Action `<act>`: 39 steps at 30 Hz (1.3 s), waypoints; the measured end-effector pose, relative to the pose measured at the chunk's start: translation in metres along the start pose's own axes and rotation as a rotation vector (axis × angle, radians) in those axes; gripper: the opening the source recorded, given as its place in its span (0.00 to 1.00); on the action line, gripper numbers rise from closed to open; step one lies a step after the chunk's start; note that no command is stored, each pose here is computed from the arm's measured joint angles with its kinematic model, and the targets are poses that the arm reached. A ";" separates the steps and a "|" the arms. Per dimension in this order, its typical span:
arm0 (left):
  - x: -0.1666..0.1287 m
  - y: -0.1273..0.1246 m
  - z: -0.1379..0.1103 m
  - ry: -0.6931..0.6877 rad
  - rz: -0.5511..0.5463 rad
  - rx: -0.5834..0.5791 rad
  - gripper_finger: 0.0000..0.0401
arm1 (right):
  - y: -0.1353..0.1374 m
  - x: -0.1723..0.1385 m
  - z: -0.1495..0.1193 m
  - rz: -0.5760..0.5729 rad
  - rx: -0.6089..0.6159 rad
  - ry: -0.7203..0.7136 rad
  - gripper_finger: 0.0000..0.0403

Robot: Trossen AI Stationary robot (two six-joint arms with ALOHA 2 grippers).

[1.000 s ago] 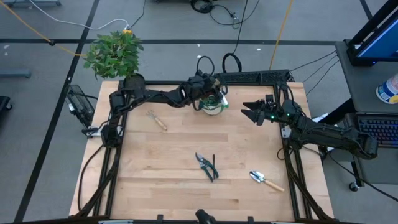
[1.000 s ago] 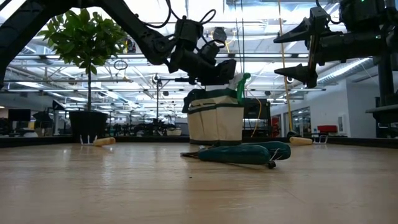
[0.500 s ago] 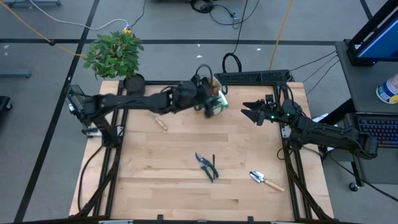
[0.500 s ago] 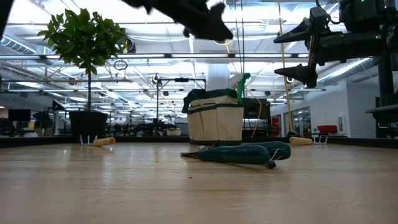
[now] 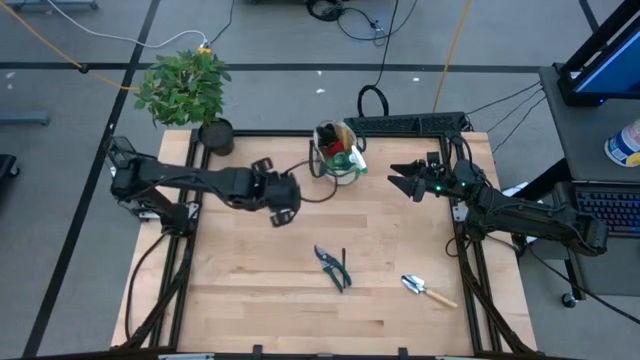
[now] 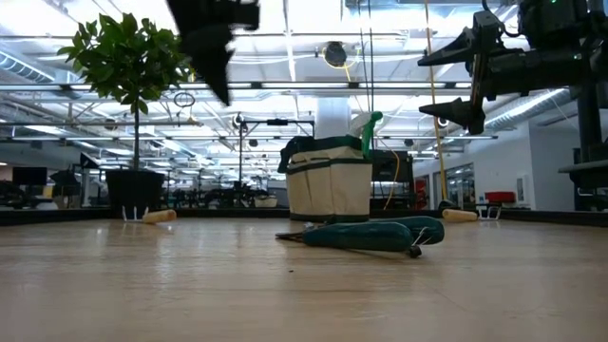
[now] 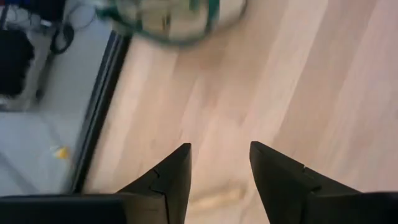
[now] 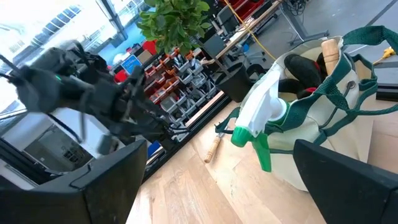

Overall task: Pick & Place Garden tools in Gardening bag
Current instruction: Put the left hand rake into the gardening bag

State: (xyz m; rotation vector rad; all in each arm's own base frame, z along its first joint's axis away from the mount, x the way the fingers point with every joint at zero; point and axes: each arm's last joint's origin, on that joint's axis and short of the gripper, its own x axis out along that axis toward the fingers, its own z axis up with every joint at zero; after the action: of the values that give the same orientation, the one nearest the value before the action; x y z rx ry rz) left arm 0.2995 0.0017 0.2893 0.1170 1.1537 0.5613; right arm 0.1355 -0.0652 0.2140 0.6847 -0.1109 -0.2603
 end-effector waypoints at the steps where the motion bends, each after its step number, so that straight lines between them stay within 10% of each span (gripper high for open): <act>1: 0.004 -0.001 -0.006 0.044 0.010 0.035 0.41 | 0.000 0.000 0.000 0.000 0.000 0.000 0.98; 5: 0.024 -0.002 -0.024 0.157 0.013 -0.011 0.38 | 0.000 0.000 0.000 0.000 0.000 0.000 0.98; 15: 0.066 0.034 -0.040 0.400 -0.046 -0.804 0.38 | 0.000 0.000 0.000 0.000 0.000 0.000 0.98; 39: 0.135 0.083 -0.101 0.631 0.003 -1.290 0.36 | 0.000 0.000 0.000 0.000 0.000 0.000 0.98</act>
State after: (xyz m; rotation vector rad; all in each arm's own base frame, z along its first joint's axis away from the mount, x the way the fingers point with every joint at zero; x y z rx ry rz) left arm 0.2178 0.1179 0.1658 -1.2363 1.1755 1.2981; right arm 0.1355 -0.0652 0.2140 0.6847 -0.1110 -0.2606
